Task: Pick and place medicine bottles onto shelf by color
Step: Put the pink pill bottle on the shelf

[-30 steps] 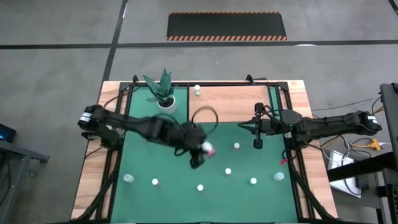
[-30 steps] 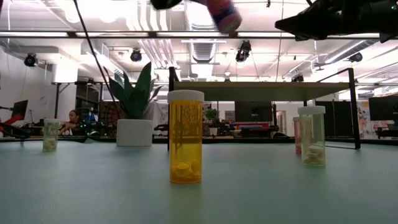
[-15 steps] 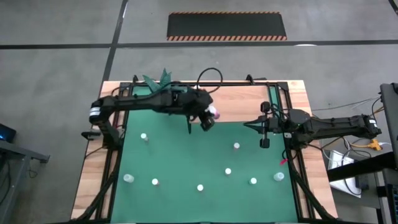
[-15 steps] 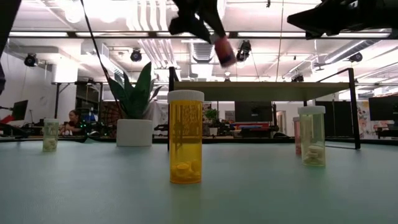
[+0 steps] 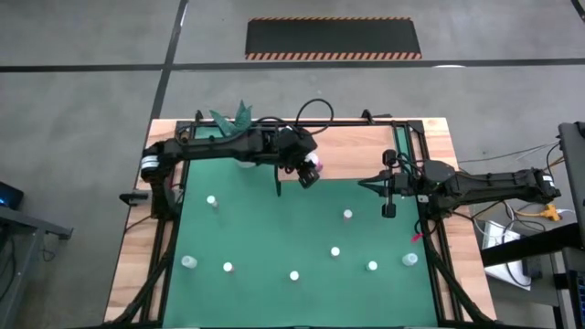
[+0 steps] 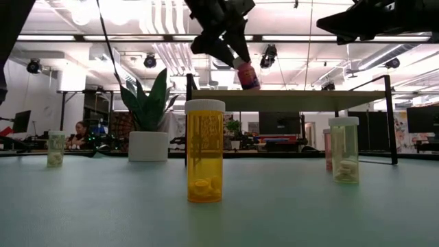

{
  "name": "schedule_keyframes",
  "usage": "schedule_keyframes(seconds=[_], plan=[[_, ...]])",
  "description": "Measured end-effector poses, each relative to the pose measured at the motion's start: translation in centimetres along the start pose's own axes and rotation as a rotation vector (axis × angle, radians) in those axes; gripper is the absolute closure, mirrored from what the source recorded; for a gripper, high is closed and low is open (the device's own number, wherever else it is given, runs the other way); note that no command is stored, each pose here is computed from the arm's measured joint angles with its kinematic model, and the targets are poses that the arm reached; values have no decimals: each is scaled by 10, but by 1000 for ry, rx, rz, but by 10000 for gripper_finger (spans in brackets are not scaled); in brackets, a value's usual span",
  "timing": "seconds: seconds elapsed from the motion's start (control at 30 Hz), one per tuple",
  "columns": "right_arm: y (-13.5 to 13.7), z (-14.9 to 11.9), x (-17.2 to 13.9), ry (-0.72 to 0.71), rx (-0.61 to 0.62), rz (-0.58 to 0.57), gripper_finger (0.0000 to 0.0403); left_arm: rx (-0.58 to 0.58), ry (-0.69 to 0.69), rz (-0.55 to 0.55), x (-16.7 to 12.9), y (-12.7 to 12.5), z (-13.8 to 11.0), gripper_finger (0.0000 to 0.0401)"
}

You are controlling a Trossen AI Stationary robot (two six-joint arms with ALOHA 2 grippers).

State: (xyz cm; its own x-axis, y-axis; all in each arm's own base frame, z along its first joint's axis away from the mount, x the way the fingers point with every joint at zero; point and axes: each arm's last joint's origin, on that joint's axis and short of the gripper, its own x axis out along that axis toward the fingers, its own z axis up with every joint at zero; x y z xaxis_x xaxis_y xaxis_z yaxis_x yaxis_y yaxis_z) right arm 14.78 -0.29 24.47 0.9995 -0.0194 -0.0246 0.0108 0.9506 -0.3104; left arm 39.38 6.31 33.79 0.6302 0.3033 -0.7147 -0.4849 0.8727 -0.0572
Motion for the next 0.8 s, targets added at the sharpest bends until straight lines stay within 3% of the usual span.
schedule_keyframes(seconds=[0.13, 0.33, 0.57, 0.8], plan=[[0, 0, 0, 0, -2, 0, 394, 16, -7, 3, 0, 1, 1, 164], [0, 0, 0, 0, -2, 0, 394, 25, -36, -4, -3, 1, 6, 158], [0, 0, 0, 1, -2, 0, 394, 97, -139, -26, -30, 2, 20, 156], [0, 0, 0, 2, -12, 0, 394, 166, -189, -8, -13, -2, 17, 203]])
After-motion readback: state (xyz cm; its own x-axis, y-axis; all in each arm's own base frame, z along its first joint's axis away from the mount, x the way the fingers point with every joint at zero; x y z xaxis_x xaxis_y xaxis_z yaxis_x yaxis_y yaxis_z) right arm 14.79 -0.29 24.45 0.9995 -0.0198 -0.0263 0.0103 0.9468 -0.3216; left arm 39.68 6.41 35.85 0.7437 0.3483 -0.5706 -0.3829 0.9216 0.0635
